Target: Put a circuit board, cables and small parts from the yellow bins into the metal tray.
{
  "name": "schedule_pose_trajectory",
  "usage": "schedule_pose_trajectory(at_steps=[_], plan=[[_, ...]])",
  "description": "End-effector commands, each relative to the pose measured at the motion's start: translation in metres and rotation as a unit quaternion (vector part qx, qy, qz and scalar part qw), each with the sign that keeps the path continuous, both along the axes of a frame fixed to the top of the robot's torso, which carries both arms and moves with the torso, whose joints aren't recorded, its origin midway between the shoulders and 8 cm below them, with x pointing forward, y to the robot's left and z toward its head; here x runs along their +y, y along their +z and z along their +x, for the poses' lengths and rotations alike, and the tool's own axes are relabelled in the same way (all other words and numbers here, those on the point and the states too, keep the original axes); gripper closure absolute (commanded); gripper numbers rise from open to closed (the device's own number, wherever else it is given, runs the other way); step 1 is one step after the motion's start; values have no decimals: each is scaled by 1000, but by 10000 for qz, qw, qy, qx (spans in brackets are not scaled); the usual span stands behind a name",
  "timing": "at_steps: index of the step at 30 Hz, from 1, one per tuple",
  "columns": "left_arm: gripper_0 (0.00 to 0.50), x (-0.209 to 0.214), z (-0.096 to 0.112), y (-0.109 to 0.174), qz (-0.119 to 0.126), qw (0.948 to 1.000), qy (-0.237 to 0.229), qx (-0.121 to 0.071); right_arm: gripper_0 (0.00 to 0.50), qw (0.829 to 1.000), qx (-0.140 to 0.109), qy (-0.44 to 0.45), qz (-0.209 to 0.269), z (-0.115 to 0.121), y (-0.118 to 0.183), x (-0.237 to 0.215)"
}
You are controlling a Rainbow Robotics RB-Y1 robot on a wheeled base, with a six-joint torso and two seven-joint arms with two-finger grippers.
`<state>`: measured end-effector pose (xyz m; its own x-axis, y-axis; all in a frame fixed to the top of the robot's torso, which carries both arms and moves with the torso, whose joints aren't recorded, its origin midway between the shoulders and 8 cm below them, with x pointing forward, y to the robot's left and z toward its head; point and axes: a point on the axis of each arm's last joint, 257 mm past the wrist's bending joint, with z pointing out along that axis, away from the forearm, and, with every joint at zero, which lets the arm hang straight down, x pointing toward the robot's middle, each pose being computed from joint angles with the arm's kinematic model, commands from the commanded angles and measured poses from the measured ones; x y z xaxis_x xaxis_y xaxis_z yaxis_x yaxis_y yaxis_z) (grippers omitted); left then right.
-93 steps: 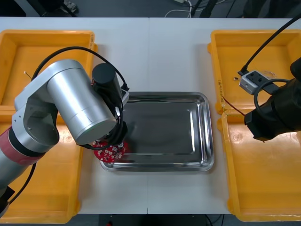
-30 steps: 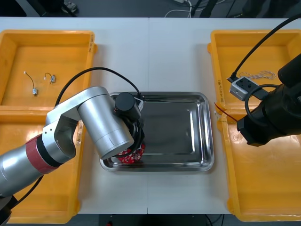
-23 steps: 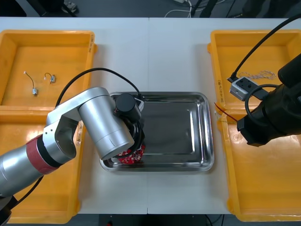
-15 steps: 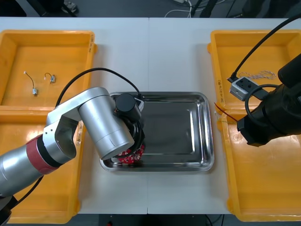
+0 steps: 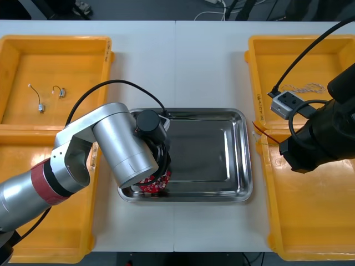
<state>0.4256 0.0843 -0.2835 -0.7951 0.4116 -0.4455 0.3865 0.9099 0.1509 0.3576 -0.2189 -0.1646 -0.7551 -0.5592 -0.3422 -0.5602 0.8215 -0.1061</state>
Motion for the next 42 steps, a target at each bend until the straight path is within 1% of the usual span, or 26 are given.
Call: schedule_pose_trajectory(at_steps=[1, 4, 7, 9, 11, 14, 19, 24, 27, 28, 31, 35, 37, 39, 42], plan=[[0, -19, 9, 20, -235, 9994, 65, -250, 500, 9986, -180, 494, -45, 0, 12, 16], [0, -18, 12, 27, -259, 9992, 95, -277, 500, 9977, -168, 660, -50, -1, 11, 25], [0, -15, 12, 41, -311, 9992, 154, -203, 500, 9964, -205, 806, -134, 0, 8, 35], [0, -12, 11, 51, -333, 9992, 209, -117, 500, 9956, -228, 888, -173, 0, 6, 41], [0, -8, 8, 69, -385, 9989, 281, -18, 500, 9947, -270, 973, -174, 1, 5, 50], [0, 1, 6, 88, -427, 9984, 372, 76, 500, 9937, -277, 1073, -172, 2, 3, 61], [0, 22, 5, 114, -438, 9976, 513, 135, 500, 9906, -216, 1330, -222, 1, -5, 80], [0, 47, 7, 136, -555, 9958, 697, 197, 500, 9867, -246, 1578, -304, 2, -10, 100], [0, 61, 12, 151, -672, 9944, 798, 162, 500, 9836, -271, 1736, -408, 1, -16, 110], [0, 66, 15, 158, -723, 9937, 853, 118, 500, 9822, -272, 1805, -445, 0, -18, 114], [0, 83, 22, 171, -776, 9922, 974, -2, 500, 9784, -337, 1967, -544, 0, -22, 122], [0, 111, 31, 184, -732, 9897, 1221, -151, 500, 9729, -411, 2191, -619, 0, -28, 131], [0, 123, 34, 187, -709, 9883, 1340, -150, 500, 9691, -430, 2334, -670, 1, -31, 133], [0, 141, 40, 191, -663, 9863, 1501, -168, 500, 9598, -475, 2645, -805, 4, -33, 133], [0, 162, 47, 195, -590, 9857, 1573, -157, 500, 9510, -455, 2899, -973, 8, -36, 127]])
